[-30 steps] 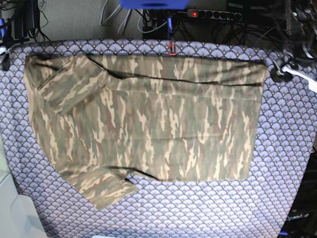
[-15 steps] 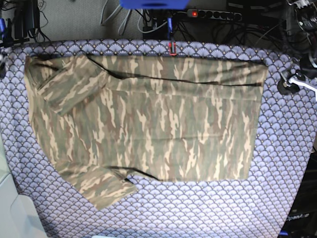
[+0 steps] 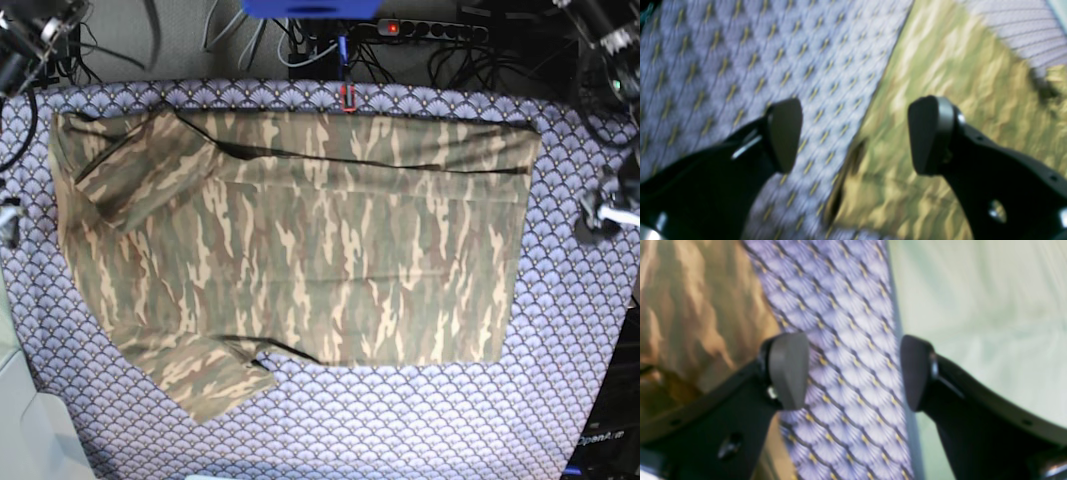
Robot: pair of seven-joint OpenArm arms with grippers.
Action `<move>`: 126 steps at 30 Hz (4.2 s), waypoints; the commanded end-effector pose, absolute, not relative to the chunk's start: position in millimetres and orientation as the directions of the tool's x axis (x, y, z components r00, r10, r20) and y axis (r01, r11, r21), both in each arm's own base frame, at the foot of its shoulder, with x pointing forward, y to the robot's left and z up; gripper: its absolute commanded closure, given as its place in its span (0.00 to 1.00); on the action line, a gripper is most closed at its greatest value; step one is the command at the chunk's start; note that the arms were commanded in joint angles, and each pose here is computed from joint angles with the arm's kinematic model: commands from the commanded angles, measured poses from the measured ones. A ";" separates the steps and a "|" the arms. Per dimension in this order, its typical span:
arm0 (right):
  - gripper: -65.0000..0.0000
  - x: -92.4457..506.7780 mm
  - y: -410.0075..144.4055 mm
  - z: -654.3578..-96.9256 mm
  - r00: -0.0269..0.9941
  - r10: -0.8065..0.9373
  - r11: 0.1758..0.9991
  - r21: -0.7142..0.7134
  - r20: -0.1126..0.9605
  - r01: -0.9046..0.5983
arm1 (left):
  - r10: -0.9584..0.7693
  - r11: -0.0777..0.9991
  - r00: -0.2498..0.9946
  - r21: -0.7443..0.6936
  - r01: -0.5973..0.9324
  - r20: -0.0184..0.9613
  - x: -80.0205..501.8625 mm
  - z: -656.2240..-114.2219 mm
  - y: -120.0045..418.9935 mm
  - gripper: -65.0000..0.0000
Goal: Fold the T-shirt properly
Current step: 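Move both grippers down to the hem corners of the shirt, then close both grippers on the hem corners of the shirt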
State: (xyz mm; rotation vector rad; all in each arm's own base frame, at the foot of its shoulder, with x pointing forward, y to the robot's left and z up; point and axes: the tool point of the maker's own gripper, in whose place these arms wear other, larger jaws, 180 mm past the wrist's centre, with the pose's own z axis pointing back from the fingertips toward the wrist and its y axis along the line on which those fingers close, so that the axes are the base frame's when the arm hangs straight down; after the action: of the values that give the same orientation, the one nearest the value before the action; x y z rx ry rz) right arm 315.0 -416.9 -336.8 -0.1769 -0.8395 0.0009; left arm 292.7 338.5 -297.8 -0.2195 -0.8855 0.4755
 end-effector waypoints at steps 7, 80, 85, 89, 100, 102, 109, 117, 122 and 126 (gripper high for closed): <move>0.33 391.7 -394.0 -323.3 0.649 0.112 0.991 -0.133 0.753 -0.017 | 0.406 0.913 0.521 -0.304 -0.273 0.751 354.5 -276.2 338.6 0.25; 0.33 457.2 -340.9 -399.7 0.555 -0.128 0.991 0.089 0.822 0.097 | 0.158 0.986 0.656 -0.086 -0.140 0.738 402.9 -368.3 287.9 0.25; 0.34 455.8 -340.0 -401.8 0.560 -0.130 0.991 0.092 0.818 0.096 | 0.158 0.987 0.683 -0.086 -0.139 0.713 398.9 -371.3 286.6 0.25; 0.48 457.5 -328.7 -398.9 0.556 -0.122 0.992 0.122 0.822 0.036 | 0.158 0.987 0.684 -0.086 -0.139 0.712 398.7 -371.5 286.5 0.25; 0.92 458.0 -324.1 -396.0 0.553 -0.113 0.991 0.135 0.825 0.001 | 0.163 0.986 0.687 -0.086 -0.145 0.708 398.1 -372.2 287.2 0.25; 0.98 457.9 -325.5 -395.3 0.551 -0.118 0.990 0.138 0.826 0.005 | 0.163 0.986 0.681 -0.087 -0.145 0.714 399.8 -370.3 287.3 0.25; 1.00 460.0 -326.3 -392.0 0.533 -0.122 0.990 0.140 0.837 0.007 | 0.268 0.959 0.589 -0.152 -0.239 0.762 415.3 -342.9 313.4 0.25; 1.00 461.3 -323.5 -391.2 0.520 -0.119 0.990 0.139 0.846 0.001 | 0.313 0.942 0.520 -0.189 -0.277 0.795 451.4 -338.7 329.1 0.25; 1.00 461.3 -323.5 -391.3 0.521 -0.118 0.990 0.138 0.846 0.000 | 0.233 0.968 0.552 -0.135 -0.212 0.801 476.8 -353.6 308.5 0.25; 1.00 461.1 -323.3 -391.7 0.523 -0.116 0.991 0.137 0.845 -0.001 | 0.197 0.976 0.560 -0.104 -0.194 0.805 492.0 -360.3 303.9 0.25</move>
State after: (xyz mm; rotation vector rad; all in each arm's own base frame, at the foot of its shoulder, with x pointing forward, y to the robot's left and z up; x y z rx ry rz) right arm 445.2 -313.8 -416.7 0.1357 -0.9478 -0.0689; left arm 478.2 292.8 -384.3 -0.0190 -0.8852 0.2214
